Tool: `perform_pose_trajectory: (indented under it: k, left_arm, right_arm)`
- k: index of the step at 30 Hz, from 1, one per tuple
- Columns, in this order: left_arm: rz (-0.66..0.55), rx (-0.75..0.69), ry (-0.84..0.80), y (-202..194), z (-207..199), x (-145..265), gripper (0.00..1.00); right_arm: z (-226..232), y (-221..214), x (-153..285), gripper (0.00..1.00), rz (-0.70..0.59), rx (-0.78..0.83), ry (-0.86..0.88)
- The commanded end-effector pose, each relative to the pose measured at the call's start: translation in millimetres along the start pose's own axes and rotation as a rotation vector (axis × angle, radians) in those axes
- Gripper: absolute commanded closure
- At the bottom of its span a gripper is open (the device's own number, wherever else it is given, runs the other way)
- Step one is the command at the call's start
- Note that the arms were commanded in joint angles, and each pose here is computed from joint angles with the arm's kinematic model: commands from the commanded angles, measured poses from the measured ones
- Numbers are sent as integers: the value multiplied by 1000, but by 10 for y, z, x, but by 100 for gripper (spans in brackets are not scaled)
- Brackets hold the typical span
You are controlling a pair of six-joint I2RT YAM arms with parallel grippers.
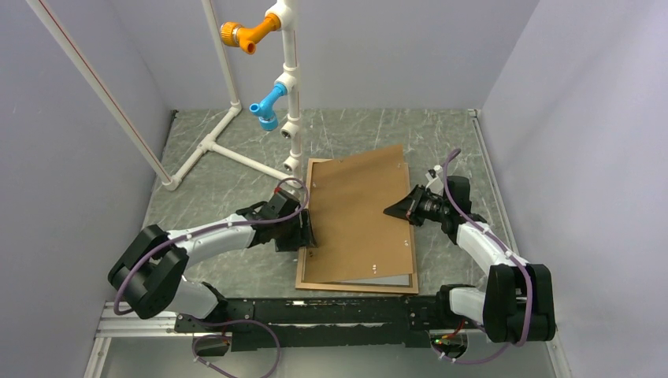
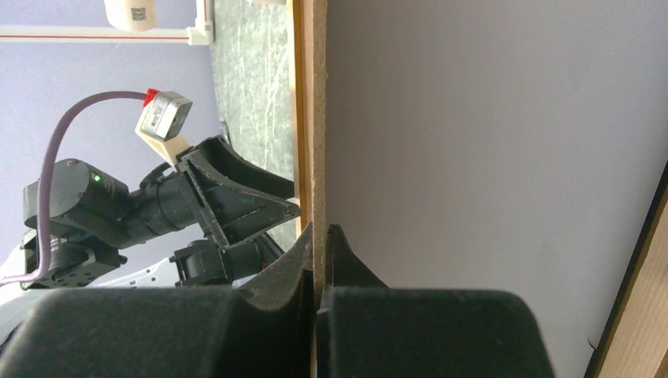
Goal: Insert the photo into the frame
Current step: Place the photo frame item in the photo frame.
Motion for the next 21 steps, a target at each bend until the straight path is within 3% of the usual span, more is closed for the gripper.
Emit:
perform_pose_trajectory:
  k: [1, 10, 21]
  left_arm:
    - [-22, -10, -98, 26, -129, 105, 29]
    - [-5, 3, -199, 29, -251, 51, 27]
    - [-4, 3, -206, 21, -252, 56, 27]
  right_arm:
    - [-142, -113, -19, 100, 2, 31, -51]
    - [-233, -188, -50, 100, -4, 1, -47]
    - [-419, -345, -103, 100, 28, -30, -60]
Point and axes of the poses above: each gripper's point midway between its finger pads, its own x axis back along the fingers, its own z axis along the line the jaws close on, y = z × x, the point moved 7 cm from there along x, back along the fingers, and after that the axes turned 2 degrees about x, right-handed, at the moved point
